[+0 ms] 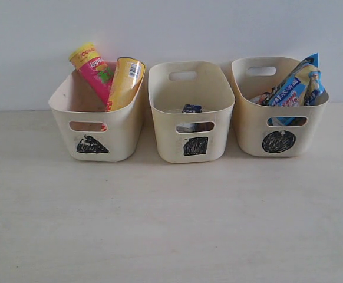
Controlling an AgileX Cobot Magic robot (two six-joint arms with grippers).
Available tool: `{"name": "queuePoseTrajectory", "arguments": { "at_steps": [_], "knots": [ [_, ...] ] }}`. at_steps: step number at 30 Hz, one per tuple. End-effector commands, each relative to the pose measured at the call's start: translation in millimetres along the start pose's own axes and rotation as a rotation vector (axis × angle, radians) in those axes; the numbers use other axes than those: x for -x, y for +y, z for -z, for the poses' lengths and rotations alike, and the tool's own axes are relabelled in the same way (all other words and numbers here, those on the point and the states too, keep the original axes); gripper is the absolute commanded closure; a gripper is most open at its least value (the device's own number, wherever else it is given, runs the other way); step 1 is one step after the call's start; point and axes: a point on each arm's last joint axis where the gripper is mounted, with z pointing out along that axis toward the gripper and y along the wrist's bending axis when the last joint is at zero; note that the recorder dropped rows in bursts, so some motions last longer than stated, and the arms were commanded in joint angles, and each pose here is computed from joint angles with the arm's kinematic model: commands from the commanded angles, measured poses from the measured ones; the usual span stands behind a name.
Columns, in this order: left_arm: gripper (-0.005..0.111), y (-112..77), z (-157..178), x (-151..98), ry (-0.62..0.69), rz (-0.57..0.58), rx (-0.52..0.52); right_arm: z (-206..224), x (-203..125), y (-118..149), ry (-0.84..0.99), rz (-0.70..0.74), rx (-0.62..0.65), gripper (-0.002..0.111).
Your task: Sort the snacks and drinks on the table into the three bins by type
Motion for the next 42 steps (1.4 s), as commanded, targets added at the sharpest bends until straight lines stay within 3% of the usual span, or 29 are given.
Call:
{"name": "queuePoseTrajectory", "arguments": {
  "at_steps": [1,9,13,22,37,42],
  "knots": [
    [0.102,-0.1,0.0,-1.5,0.004,0.004,0.000,1.3,-0.5,-0.5,-0.005,0.011,-0.001,0.108],
    [0.102,-0.1,0.0,-1.5,0.004,0.004,0.000,2.2,3.6,-3.6,-0.050,0.080,-0.037,0.108],
    [0.102,-0.1,0.0,-1.5,0.004,0.004,0.000,7.4,-13.6,1.0,0.098,0.379,0.027,0.108],
    [0.102,-0.1,0.0,-1.5,0.004,0.004,0.000,41.6,-90.1,-28.1,0.151,0.221,-0.089,0.108],
    [0.102,-0.1,0.0,-1.5,0.004,0.004,0.000,41.3,-88.8,-26.6,0.137,0.303,-0.072,0.108],
    [0.102,-0.1,0.0,-1.5,0.004,0.004,0.000,44.5,-103.3,-27.5,0.301,0.285,-0.060,0.108]
  ]
}}
